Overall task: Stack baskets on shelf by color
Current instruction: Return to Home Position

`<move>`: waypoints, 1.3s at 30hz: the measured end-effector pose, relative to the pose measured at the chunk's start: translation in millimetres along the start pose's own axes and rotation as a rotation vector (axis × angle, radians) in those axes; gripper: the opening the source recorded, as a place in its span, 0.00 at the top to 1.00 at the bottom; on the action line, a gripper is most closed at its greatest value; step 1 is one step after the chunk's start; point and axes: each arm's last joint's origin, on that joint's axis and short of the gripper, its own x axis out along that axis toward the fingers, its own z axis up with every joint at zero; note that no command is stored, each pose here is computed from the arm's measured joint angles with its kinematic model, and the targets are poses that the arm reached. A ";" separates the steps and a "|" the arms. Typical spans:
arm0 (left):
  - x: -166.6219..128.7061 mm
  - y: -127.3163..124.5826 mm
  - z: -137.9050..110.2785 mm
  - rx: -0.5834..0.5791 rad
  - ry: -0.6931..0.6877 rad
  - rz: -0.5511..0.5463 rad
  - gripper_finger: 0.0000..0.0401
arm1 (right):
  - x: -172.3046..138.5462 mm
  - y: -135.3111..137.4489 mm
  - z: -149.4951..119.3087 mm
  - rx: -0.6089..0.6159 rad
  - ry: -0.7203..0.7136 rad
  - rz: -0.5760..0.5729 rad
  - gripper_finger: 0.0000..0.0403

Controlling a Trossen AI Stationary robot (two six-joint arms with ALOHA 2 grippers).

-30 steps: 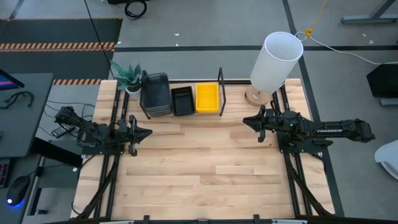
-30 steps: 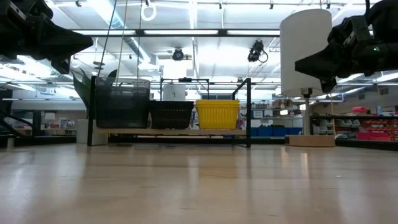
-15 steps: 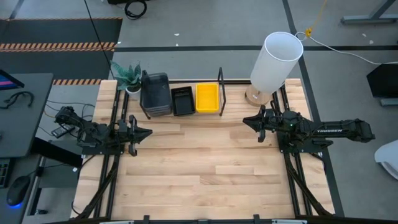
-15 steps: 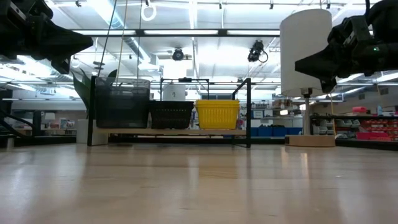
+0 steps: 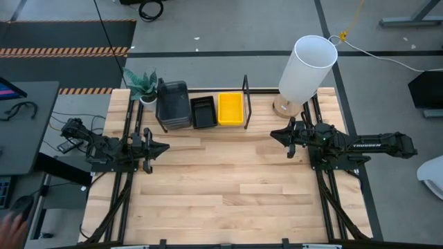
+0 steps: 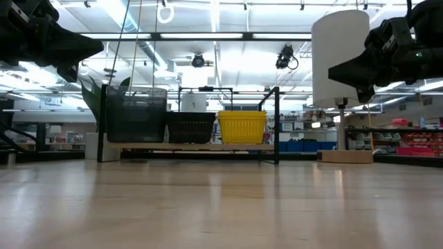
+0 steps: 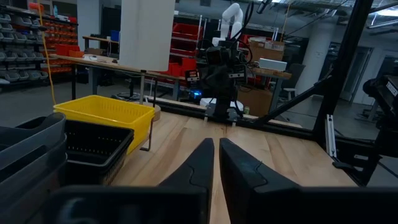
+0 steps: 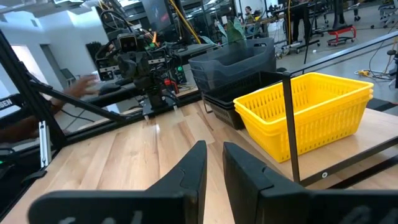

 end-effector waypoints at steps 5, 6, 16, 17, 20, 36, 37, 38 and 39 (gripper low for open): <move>0.0 0.0 0.1 0.000 0.000 0.000 0.91 | 0.0 0.0 0.0 0.000 0.000 0.000 0.86; 0.0 0.0 0.1 0.000 0.000 0.000 0.92 | 0.0 0.0 0.0 0.000 0.000 0.000 0.86; 0.0 0.0 0.1 -0.001 0.000 0.000 0.93 | 0.0 0.0 0.0 0.000 0.000 0.000 0.86; 0.0 0.0 0.1 -0.001 0.000 0.000 0.93 | 0.0 0.0 0.0 0.000 0.000 0.000 0.86; 0.0 0.0 0.1 -0.001 0.000 0.000 0.91 | 0.0 0.0 0.0 0.000 0.000 0.000 0.86; 0.0 0.0 0.0 -0.001 0.000 0.000 0.92 | 0.0 0.0 0.1 0.000 0.000 0.000 0.86; 0.0 0.0 0.1 -0.001 0.000 0.000 0.92 | 0.0 0.0 0.1 0.000 0.000 0.000 0.86; 0.0 0.0 0.1 -0.001 0.000 0.000 0.92 | 0.0 0.0 0.1 0.000 0.000 0.000 0.86; 0.0 0.0 0.0 -0.001 0.000 0.000 0.91 | 0.0 0.0 0.1 0.000 0.000 0.000 0.86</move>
